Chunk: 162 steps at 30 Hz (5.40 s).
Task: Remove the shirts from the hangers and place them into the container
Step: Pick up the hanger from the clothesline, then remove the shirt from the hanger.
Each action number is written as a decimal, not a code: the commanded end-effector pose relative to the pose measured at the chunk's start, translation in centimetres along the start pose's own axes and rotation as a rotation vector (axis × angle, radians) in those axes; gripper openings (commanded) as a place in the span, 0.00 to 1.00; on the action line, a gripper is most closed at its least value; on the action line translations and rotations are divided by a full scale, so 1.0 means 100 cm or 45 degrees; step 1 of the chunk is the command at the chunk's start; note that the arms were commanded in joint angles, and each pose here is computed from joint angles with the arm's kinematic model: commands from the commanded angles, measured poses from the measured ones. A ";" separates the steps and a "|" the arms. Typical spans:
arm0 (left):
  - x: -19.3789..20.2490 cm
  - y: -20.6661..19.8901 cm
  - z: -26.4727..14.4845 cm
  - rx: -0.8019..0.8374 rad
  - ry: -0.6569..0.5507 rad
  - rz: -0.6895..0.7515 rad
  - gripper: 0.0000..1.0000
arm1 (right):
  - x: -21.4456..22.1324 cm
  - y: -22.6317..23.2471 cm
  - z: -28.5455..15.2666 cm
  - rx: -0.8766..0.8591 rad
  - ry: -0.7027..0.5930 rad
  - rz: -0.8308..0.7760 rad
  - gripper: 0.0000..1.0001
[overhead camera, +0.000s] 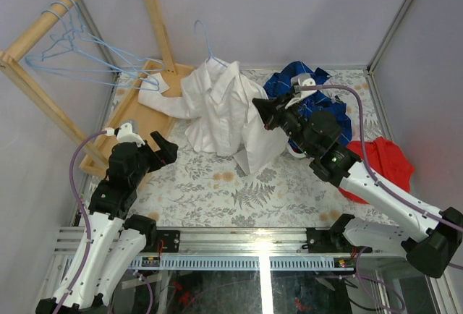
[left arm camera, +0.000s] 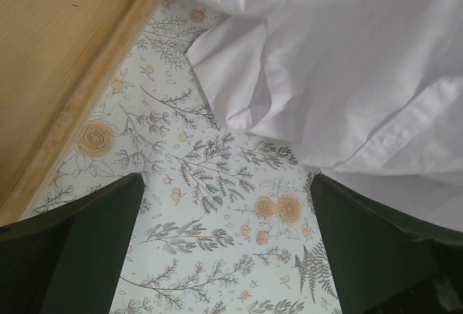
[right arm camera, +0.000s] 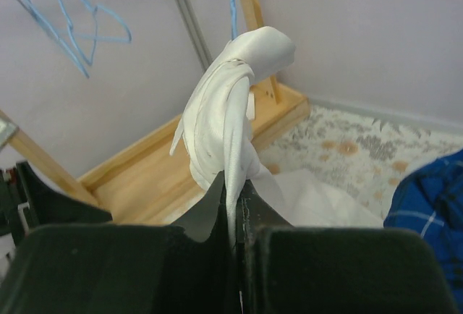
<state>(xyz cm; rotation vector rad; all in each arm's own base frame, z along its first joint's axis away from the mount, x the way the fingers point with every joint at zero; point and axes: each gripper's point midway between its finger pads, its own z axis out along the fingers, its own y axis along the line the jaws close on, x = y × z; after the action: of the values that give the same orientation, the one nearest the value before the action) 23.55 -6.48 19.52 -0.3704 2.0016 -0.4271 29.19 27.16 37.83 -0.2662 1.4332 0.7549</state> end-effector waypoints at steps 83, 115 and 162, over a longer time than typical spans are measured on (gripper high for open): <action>-0.014 -0.120 -0.062 0.872 0.034 -0.158 1.00 | 0.177 0.055 -0.159 -0.587 0.806 0.358 0.00; 0.028 -0.070 0.030 0.504 0.159 -0.268 0.51 | 0.175 0.056 -0.151 -0.545 0.832 0.403 0.00; 0.000 -0.059 -0.003 0.402 -0.040 0.134 0.00 | 0.120 0.046 -0.134 -0.490 0.646 0.156 0.64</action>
<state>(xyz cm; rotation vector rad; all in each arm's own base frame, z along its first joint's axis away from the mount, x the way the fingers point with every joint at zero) 24.12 -13.08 21.42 -0.1396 1.8817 -0.7785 14.07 26.84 21.54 -0.6532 1.9294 1.2250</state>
